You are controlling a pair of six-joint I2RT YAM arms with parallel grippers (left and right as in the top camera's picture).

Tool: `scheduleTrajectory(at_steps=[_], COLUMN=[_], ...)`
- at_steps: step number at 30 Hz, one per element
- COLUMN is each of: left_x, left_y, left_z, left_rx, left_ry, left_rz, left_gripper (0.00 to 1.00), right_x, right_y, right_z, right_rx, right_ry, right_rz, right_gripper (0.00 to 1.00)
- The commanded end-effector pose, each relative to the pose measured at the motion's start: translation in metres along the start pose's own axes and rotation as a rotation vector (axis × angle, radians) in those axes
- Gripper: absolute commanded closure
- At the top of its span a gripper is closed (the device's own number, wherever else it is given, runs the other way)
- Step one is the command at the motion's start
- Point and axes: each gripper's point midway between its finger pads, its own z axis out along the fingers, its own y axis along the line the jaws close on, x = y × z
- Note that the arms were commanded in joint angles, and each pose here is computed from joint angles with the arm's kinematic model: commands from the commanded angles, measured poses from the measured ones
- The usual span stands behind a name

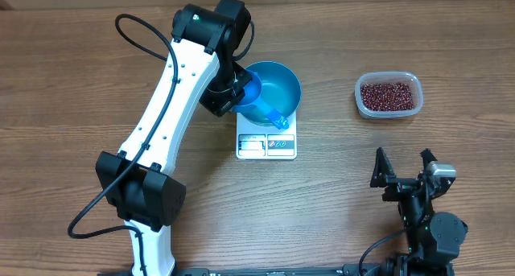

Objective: Scoop item into bowl and weigh 150g on scale
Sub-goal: 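Lift the blue scoop with the left gripper and carry it over the bowl, then raise the right gripper and move it toward the scoop above the bowl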

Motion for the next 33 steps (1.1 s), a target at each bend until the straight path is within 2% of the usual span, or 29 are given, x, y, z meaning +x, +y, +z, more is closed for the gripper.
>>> scheduleTrajectory(at_steps=[1, 10, 16, 21, 26, 33], left_x=[-0.004, -0.003, -0.003, -0.003, -0.003, -0.003], left_y=[-0.003, -0.003, -0.003, -0.003, -0.003, -0.003], left_z=[-0.006, -0.006, -0.006, -0.006, -0.006, -0.006], left_rx=[0.017, 0.019, 0.017, 0.017, 0.017, 0.018], left_ry=[-0.028, -0.021, -0.02, -0.02, -0.02, -0.02], left_rz=[-0.01, -0.009, -0.002, -0.002, -0.003, -0.003], left_gripper=[0.96, 0.96, 0.96, 0.96, 0.96, 0.96], right_x=[-0.013, -0.034, -0.081, -0.123, -0.156, -0.165], right_y=[0.022, 0.076, 0.086, 0.103, 0.12, 0.143], right_z=[-0.002, -0.021, -0.037, -0.048, -0.04, -0.007], right_rx=[-0.126, -0.443, -0.473, -0.536, -0.627, -0.843], right_ry=[-0.046, -0.032, -0.115, -0.114, -0.021, 0.278], right_rz=[0.042, 0.263, 0.235, 0.218, 0.23, 0.344], right_gripper=[0.0, 0.0, 0.0, 0.0, 0.0, 0.0])
